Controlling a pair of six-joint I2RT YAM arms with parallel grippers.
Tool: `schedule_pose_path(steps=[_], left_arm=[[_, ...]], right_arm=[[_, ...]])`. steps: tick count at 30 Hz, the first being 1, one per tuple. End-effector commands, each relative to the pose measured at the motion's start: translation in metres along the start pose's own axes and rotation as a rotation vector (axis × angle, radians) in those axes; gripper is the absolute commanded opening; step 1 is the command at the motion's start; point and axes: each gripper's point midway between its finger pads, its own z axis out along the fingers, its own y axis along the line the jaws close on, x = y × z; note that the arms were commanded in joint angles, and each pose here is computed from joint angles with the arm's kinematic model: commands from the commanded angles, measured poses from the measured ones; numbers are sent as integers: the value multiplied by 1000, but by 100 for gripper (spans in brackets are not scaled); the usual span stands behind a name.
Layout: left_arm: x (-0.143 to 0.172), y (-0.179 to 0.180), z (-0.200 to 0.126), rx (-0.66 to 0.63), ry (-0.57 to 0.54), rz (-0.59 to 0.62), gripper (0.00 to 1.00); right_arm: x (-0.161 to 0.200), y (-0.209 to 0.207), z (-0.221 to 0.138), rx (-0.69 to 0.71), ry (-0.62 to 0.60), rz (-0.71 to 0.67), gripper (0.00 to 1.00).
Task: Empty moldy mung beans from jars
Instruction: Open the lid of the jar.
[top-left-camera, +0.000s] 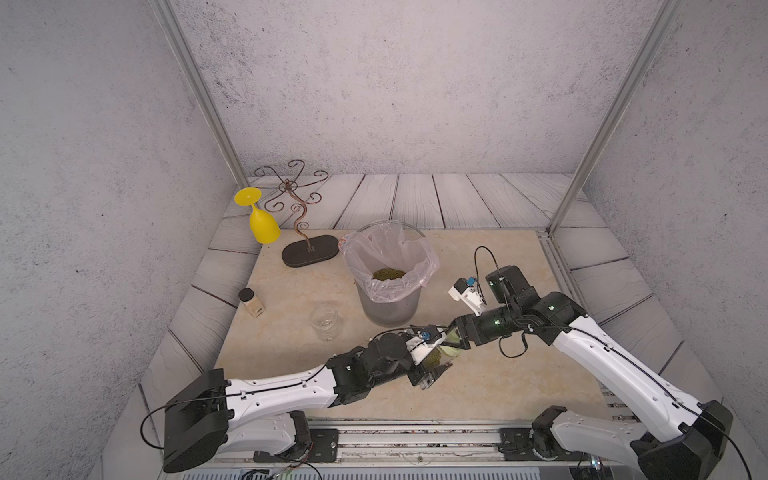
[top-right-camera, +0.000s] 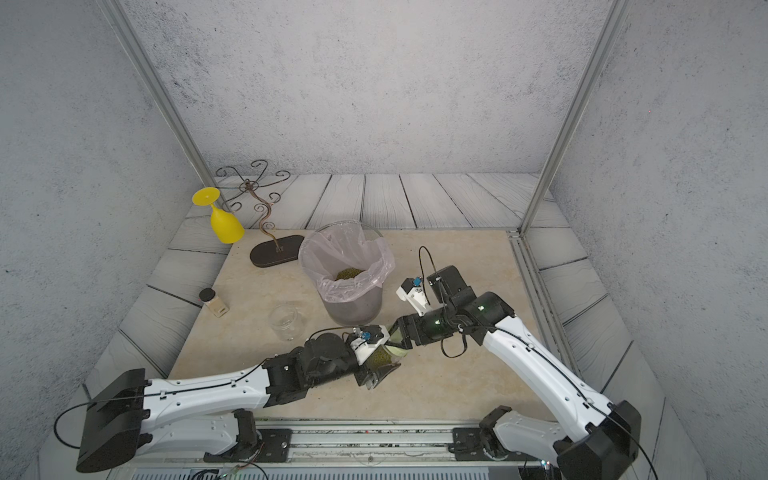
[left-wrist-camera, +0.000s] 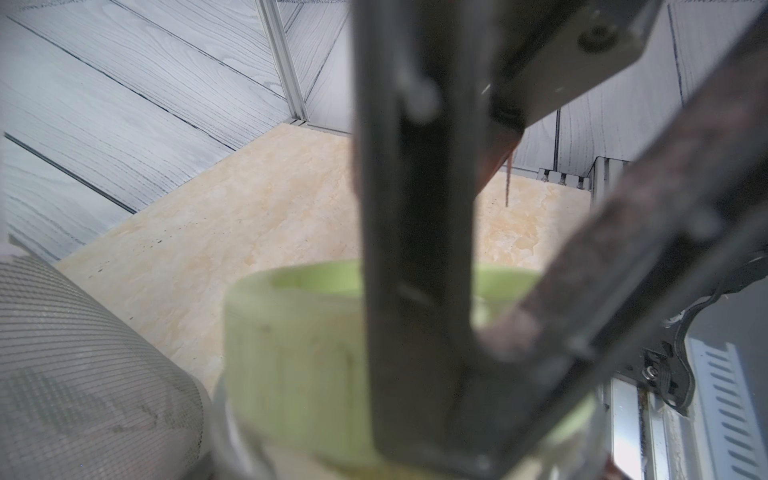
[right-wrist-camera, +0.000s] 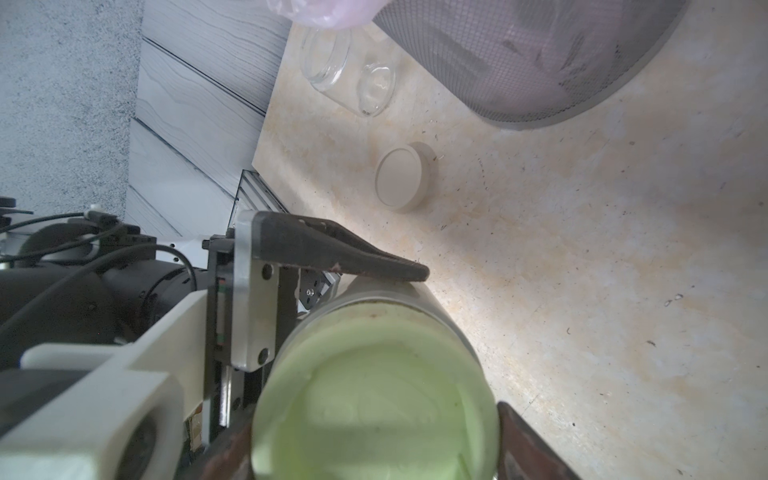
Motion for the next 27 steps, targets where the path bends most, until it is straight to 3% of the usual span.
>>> schedule_pose_path(steps=[1,10,27], left_arm=[[-23,4,-11,9,-58,-50,59],[-23,3,-23,102,-53,-145,59],[-34,-4,-29,165,-87,-175,57]], right_arm=[[5,19,-11,-63,-18,-117,57],[12,20,-10,-80,7,-225,58],[4,17,-8,-62,-20,-274,57]])
